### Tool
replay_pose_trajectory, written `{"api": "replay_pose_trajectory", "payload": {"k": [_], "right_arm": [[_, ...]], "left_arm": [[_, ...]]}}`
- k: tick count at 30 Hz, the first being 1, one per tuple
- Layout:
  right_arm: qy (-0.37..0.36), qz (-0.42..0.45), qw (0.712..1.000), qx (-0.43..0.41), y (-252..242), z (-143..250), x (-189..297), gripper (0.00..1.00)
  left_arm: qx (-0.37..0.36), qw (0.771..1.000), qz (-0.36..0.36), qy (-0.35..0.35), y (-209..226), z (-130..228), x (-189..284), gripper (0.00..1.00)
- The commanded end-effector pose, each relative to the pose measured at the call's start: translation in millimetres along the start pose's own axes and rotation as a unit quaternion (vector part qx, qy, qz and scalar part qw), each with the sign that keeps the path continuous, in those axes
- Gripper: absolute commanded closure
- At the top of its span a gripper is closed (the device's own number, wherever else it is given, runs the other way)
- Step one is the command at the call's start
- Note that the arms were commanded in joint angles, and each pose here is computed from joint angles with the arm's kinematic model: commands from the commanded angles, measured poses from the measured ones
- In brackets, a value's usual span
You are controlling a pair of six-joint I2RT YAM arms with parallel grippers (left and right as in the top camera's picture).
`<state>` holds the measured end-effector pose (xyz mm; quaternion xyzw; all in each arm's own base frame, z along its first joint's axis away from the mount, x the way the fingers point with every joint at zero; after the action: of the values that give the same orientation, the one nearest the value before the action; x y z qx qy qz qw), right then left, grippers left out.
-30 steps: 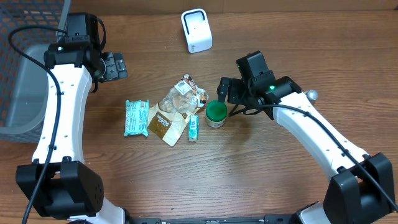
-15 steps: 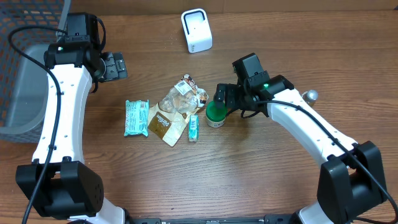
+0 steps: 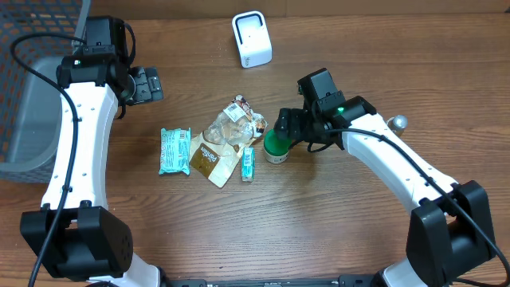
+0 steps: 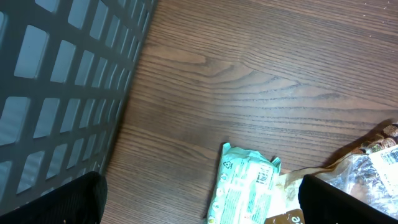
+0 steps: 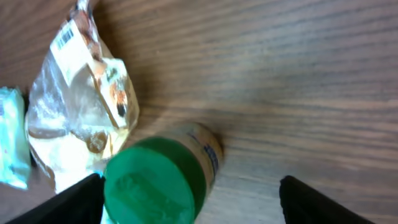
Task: Scan the item barcode
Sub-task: 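Move the right gripper above the green-lidded tub, then lower the right gripper around the green lid of the tub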
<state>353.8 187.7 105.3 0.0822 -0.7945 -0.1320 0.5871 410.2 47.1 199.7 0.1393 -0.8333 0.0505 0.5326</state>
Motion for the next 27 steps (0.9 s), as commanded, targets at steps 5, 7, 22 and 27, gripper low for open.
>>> {"api": "replay_pose_trajectory", "payload": {"k": [5,7,22,27], "right_arm": [[-0.029,-0.014,0.999,0.008,30.1,-20.1,38.4,0.07],[-0.029,-0.013,0.999,0.014,33.9,-17.8,37.4,0.06],[-0.082,0.073,0.990,0.085,52.6,-2.2,29.4,0.00],[-0.076,0.093,0.988,0.095,51.9,2.5,14.5,0.00]], "left_arm": [[0.001,1.000,-0.001,-0.013,0.8,-6.2,7.2,0.00],[0.001,1.000,-0.001,-0.013,0.8,-6.2,7.2,0.00],[0.001,1.000,-0.001,-0.013,0.8,-6.3,7.2,0.00],[0.001,1.000,-0.001,-0.013,0.8,-6.2,7.2,0.00]]}}
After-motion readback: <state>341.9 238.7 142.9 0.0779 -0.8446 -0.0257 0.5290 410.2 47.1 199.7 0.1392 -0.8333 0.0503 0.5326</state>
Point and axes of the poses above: each gripper's point midway between its finger pads, its own x axis back along the fingers, its own y axis along the line the jaws close on, z = x × y, the point moved 1 cm from there along x, back along the fingers, and after that the axes turned 1 degree about -x, right-handed, at the moved point
